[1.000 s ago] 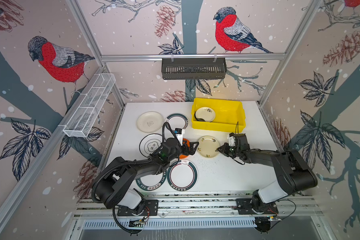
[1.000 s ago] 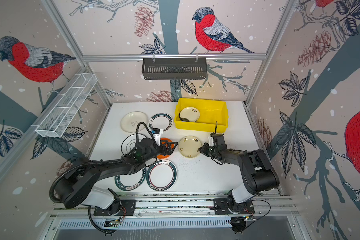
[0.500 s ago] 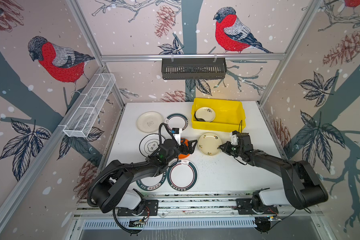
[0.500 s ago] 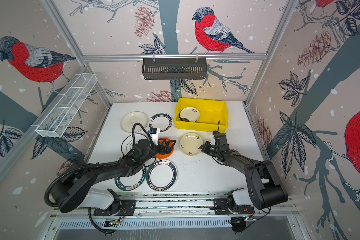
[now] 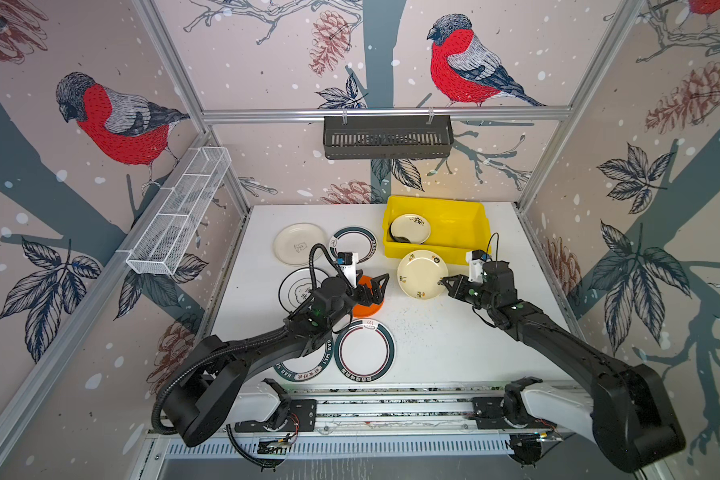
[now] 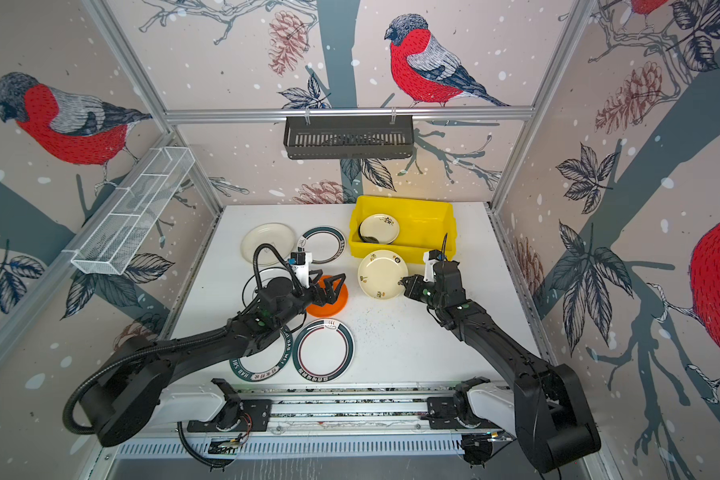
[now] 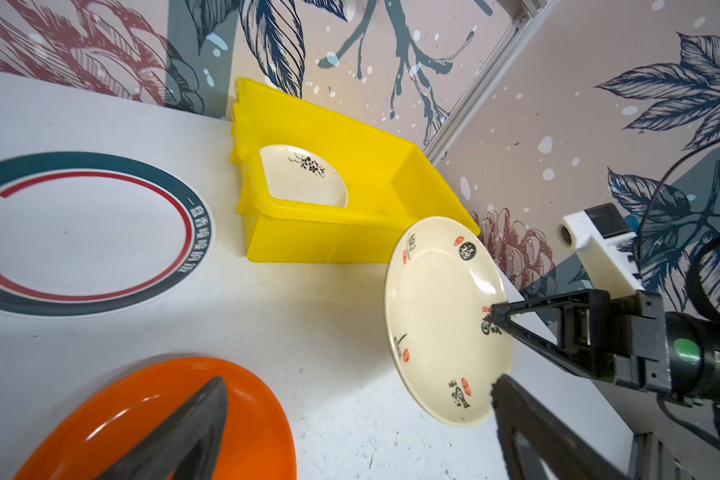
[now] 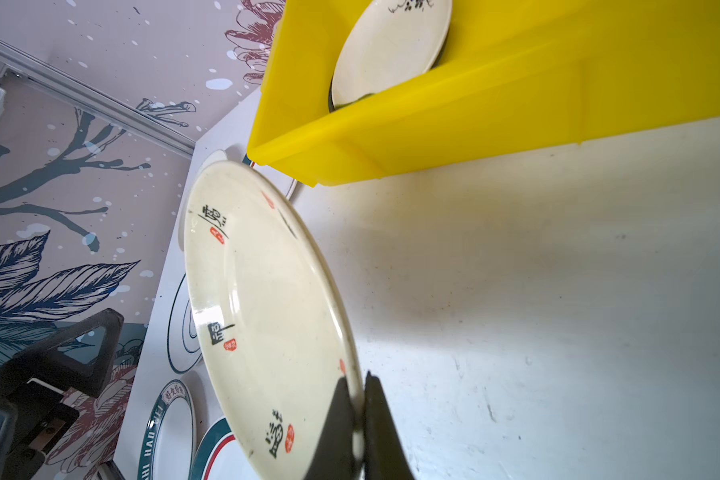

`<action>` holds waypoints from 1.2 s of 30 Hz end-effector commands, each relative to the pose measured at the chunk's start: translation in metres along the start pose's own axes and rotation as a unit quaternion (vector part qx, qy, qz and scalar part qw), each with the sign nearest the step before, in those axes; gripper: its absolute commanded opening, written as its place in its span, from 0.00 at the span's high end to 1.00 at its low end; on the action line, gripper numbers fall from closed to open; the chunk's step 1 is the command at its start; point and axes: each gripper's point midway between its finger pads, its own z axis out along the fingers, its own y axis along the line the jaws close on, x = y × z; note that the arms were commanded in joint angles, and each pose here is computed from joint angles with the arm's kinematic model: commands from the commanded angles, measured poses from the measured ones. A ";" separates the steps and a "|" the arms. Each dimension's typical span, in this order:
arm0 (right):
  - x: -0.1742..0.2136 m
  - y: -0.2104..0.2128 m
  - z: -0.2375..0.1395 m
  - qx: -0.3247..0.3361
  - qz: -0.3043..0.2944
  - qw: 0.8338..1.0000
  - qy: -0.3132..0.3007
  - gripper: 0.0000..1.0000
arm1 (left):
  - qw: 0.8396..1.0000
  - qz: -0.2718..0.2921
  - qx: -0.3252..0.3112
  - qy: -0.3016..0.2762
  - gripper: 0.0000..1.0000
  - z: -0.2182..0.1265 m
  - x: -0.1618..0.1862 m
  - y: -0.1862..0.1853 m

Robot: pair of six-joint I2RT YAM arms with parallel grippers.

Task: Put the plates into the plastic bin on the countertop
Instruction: 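Close the right gripper on the character-print plate's rim and tilt it up, then carry the character-print plate with the right gripper over the yellow bin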

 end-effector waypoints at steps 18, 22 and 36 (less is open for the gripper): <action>-0.118 0.042 0.040 -0.004 -0.042 0.997 -0.071 1.00 | 0.995 0.067 -0.072 -0.030 0.02 -0.037 -0.015 0.023; -0.136 0.038 0.057 0.010 -0.044 0.996 -0.081 1.00 | 0.993 0.077 -0.084 -0.036 0.02 -0.045 -0.018 0.026; -0.176 0.003 0.112 0.050 -0.032 0.995 -0.082 1.00 | 0.990 0.085 -0.105 -0.044 0.02 -0.051 -0.019 0.034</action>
